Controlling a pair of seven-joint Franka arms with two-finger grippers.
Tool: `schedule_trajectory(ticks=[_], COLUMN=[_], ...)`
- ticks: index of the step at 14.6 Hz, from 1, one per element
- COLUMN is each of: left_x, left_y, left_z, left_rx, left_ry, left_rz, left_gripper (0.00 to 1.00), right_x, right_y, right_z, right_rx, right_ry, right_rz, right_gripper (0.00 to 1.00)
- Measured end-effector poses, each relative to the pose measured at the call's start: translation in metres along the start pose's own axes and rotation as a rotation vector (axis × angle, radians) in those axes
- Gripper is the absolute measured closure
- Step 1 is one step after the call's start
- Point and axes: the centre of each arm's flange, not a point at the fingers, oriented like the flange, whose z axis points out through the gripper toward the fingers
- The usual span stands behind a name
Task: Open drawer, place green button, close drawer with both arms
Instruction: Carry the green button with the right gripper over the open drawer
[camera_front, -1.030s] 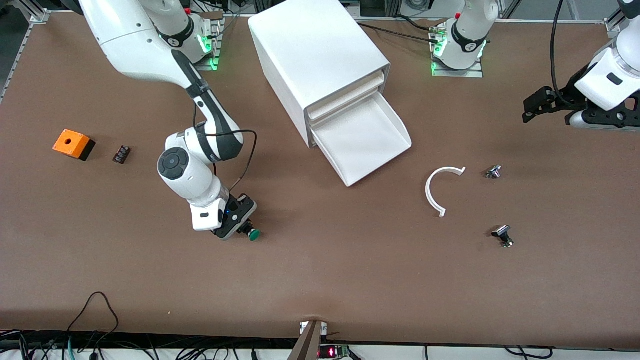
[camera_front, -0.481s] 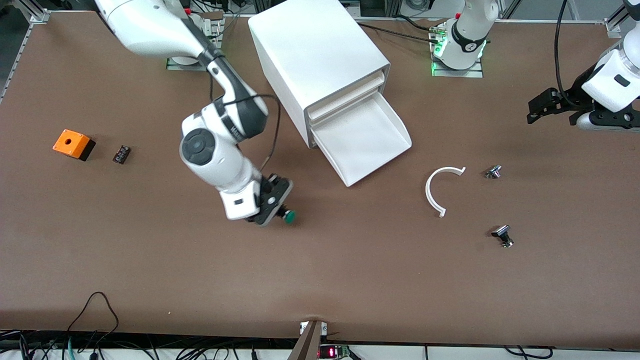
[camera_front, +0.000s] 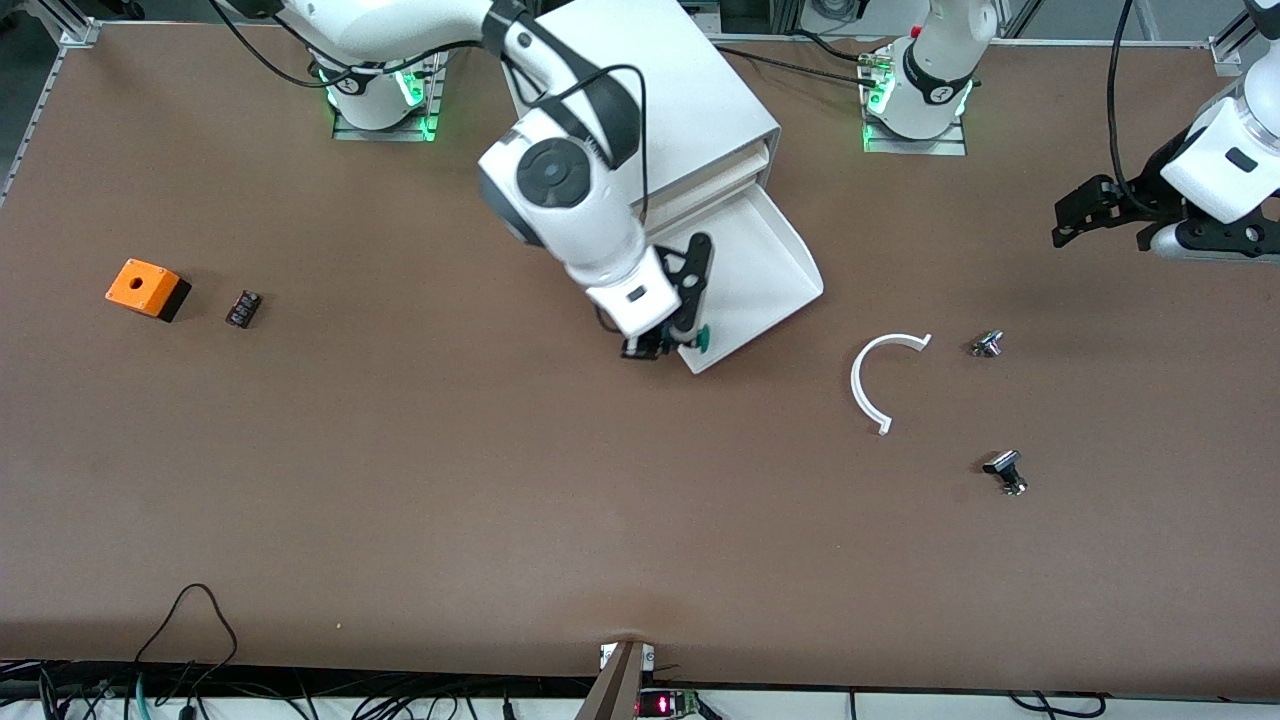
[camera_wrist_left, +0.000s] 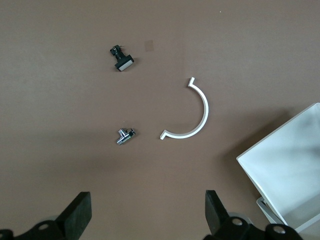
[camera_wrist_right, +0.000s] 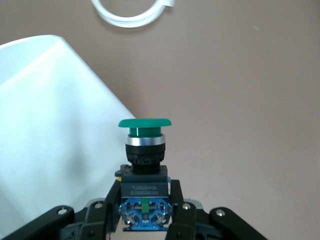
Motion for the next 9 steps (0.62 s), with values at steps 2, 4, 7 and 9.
schedule_trajectory(ticks=[2,4,7,9], left_x=[0.0,0.0,0.0,0.0], left_y=[0.0,0.0,0.0,0.0], left_z=[0.0,0.0,0.0,0.0], left_rx=[0.0,0.0,0.0,0.0], left_ry=[0.0,0.0,0.0,0.0], left_rz=[0.0,0.0,0.0,0.0], left_gripper=[0.0,0.0,0.0,0.0], right_x=[0.022,0.036,0.039,0.035], right_y=[-0.034,-0.062,-0.08,-0.084], right_z=[0.013,0.032,0.061,0.081], right_rx=[-0.015,-0.007,-0.007,0.0], right_ry=[-0.03,-0.051,-0.097,-0.125], right_rz=[-0.099,-0.191,-0.292,-0.328], right_gripper=[0.59,0.59,0.59,0.59])
